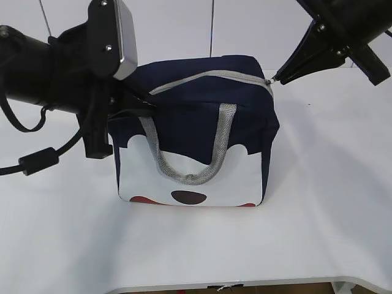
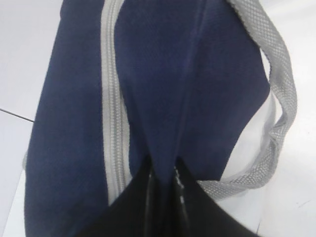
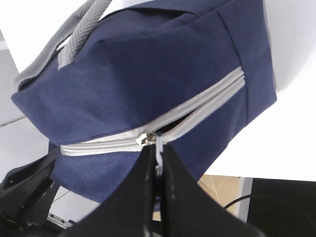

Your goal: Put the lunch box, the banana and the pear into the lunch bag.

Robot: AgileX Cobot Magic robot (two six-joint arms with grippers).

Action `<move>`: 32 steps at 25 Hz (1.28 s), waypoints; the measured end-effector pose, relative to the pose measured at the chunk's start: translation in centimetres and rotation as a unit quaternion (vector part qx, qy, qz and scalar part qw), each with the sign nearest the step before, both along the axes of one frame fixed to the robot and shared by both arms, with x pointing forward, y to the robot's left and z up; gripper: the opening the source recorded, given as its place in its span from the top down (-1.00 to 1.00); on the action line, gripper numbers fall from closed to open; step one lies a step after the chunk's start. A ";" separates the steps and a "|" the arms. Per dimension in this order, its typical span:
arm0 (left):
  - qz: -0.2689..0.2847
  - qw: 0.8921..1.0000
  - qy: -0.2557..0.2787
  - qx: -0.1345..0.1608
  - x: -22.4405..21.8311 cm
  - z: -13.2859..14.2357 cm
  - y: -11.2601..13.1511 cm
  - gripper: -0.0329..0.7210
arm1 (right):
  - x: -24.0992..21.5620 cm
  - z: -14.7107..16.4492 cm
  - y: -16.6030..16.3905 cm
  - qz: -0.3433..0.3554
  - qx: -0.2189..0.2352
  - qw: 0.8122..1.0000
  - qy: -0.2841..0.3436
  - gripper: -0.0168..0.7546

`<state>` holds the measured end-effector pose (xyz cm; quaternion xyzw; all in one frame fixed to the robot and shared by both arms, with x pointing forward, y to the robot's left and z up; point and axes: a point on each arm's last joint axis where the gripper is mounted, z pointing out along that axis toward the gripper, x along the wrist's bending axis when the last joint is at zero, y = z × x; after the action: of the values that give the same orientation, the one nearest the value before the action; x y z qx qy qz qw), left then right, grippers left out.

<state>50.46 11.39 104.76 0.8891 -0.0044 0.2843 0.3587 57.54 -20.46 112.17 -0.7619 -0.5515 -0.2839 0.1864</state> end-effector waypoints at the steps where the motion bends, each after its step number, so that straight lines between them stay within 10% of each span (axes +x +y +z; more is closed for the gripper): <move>1: 0.000 1.000 0.000 0.000 0.0 0.0 0.0 0.91 | 0.0 -0.1 0.0 0.001 -0.001 1.000 0.000 0.91; 32: 0.053 0.999 0.001 -0.009 1.4 0.1 2.0 0.91 | 1.0 -1.9 -0.2 0.042 -0.030 0.999 -0.009 0.91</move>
<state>51.91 13.41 104.85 0.8851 0.0457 0.3023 0.3509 58.54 -20.64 110.26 -0.7409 -0.5929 -0.2659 0.1698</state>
